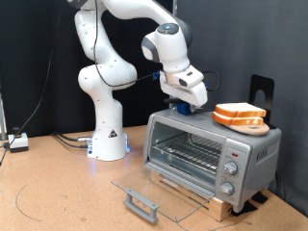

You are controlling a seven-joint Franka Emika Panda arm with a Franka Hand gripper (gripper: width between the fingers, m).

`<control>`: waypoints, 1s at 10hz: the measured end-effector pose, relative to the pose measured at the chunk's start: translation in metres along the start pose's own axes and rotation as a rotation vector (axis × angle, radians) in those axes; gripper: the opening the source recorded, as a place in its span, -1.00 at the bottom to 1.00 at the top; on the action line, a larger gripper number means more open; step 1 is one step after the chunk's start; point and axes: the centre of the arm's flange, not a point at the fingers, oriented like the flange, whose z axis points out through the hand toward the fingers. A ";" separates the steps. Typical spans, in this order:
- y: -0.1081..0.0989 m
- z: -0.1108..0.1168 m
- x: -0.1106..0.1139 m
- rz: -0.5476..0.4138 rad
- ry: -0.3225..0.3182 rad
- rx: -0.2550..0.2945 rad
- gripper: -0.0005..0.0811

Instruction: Make a piece of toast with the oven

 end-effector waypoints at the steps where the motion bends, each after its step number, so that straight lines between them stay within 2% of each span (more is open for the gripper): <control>1: 0.000 0.000 0.000 0.000 0.000 0.000 -0.02; 4: 0.001 -0.004 0.001 0.029 0.034 0.028 -0.02; 7: 0.004 -0.040 0.000 0.060 0.124 0.092 -0.02; 8: 0.001 -0.048 -0.004 0.057 0.142 0.099 -0.02; 9: 0.001 -0.047 -0.004 0.058 0.134 0.098 -0.02; 10: 0.007 -0.048 -0.005 0.081 0.165 0.066 -0.02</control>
